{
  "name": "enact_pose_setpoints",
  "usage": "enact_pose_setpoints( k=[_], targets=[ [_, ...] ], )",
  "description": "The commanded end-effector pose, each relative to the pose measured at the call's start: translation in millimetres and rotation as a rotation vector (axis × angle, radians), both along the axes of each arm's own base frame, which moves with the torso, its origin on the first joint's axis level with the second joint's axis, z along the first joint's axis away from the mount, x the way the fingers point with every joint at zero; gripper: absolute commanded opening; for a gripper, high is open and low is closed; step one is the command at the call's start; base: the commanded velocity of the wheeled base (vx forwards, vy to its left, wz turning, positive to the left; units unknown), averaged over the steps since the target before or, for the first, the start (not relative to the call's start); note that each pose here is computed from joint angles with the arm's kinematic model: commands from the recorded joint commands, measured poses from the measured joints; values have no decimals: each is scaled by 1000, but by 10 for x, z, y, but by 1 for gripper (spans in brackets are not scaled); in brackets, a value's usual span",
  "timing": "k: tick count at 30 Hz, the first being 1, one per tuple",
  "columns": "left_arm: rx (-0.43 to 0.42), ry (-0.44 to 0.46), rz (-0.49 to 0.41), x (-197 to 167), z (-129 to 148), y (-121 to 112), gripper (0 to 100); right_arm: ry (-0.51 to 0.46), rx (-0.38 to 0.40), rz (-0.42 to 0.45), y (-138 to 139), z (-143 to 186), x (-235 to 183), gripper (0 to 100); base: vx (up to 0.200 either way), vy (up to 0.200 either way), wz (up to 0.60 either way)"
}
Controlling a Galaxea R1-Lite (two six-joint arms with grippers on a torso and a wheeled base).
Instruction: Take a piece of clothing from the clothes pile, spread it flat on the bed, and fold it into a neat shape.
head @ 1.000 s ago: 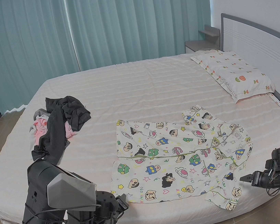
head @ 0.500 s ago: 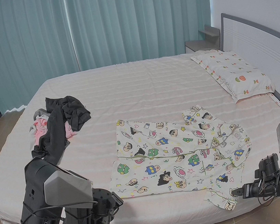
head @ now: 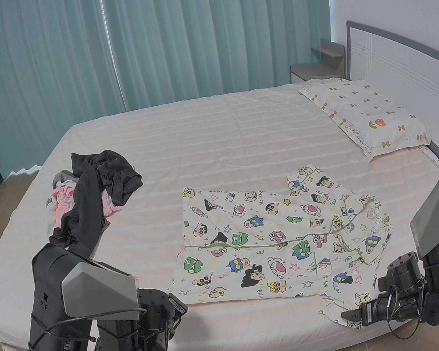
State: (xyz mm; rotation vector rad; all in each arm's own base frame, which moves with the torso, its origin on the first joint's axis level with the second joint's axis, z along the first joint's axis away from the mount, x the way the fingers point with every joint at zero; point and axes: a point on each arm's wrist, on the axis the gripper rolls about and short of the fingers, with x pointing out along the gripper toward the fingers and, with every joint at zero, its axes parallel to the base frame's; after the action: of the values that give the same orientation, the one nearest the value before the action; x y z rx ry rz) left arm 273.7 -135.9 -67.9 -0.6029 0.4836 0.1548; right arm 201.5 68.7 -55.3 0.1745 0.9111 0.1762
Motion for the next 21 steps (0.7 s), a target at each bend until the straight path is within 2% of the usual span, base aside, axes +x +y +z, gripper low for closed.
enact_pose_setpoints(
  k=[1, 4, 7, 10, 17, 21],
  targets=[
    [-11, -19, 4, 13, 22, -4, 0, 49, -22, 13, 10, -110, -67, 100, 0, 0, 0],
    [-16, -32, 14, 22, 60, -2, 0, 50, -27, 13, 11, -118, -70, 100, 0, 0, 0],
    [-26, -55, 29, 54, 132, 25, 0, 43, -66, -28, -19, -126, -64, 100, 0, 0, 0],
    [-31, -79, 65, 118, 187, 96, 0, 46, -72, -41, -28, -136, -65, 100, 0, 0, 0],
    [-36, -92, 95, 181, 202, 168, 0, 45, -71, -33, -13, -133, -69, 100, 0, 0, 0],
    [-33, -89, 91, 179, 189, 158, 0, 43, -48, 5, 32, -127, -76, 100, 0, 0, 0]
  ],
)
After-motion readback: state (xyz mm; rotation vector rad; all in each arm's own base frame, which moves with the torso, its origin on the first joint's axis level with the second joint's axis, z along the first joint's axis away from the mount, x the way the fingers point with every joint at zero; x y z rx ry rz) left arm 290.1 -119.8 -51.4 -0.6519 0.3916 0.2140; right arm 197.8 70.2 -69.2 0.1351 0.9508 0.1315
